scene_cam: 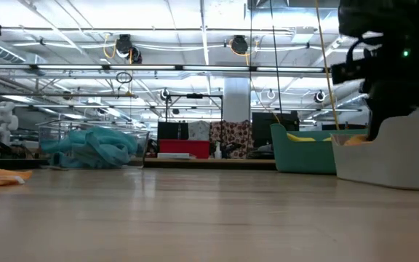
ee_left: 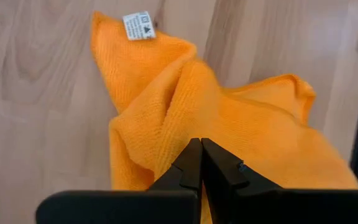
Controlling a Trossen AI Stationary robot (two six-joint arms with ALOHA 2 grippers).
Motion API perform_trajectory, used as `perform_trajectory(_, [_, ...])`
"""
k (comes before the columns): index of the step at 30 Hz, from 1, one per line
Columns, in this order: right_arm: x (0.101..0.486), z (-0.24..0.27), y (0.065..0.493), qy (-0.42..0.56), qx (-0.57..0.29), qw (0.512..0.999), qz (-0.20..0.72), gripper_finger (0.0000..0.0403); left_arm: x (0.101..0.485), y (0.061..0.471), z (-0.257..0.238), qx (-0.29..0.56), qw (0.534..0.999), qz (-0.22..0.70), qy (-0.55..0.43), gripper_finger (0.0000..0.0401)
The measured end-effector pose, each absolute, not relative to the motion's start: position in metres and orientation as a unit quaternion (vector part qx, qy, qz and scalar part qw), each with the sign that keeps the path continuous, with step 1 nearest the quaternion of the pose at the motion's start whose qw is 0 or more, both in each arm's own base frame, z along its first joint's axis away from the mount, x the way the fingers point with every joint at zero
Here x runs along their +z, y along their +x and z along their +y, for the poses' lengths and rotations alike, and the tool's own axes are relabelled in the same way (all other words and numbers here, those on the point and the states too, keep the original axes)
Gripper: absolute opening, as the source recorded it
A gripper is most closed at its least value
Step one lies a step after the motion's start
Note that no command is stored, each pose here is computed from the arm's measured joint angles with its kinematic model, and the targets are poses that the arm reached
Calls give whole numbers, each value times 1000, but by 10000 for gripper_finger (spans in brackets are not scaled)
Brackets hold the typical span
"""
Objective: Sort microfiber towel by color & place in baskets
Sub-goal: Put the right orange towel into the grey bin, then put the orange towel into the grey bin
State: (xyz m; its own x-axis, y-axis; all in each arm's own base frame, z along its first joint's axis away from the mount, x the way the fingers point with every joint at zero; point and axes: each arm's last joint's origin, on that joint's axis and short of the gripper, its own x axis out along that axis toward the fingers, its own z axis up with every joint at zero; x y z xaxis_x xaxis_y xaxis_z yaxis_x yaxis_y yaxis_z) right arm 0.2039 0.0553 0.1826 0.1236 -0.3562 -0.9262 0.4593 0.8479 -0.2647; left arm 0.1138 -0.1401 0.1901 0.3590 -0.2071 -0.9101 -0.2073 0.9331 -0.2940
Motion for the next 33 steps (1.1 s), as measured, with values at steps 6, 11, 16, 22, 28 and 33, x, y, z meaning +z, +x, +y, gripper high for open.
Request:
perform_trajectory(6, [167,45,201,70,-254,736,624,3,181,116,-144,16,798,579,-165,13])
perform_trajectory(11, [176,45,205,79,-245,742,619,1,179,118,-145,18,797,581,-162,13])
perform_trajectory(16, [206,51,210,95,-242,763,591,3,190,122,-151,-9,806,571,-155,46])
perform_trajectory(22, [235,64,215,85,-249,795,547,4,190,123,-152,-6,805,575,-149,163])
perform_trajectory(28, [240,81,220,78,-224,834,499,4,158,118,-148,38,767,637,-68,254])
perform_trajectory(33, [244,95,225,75,-196,867,452,4,138,126,-162,-18,751,659,-39,194])
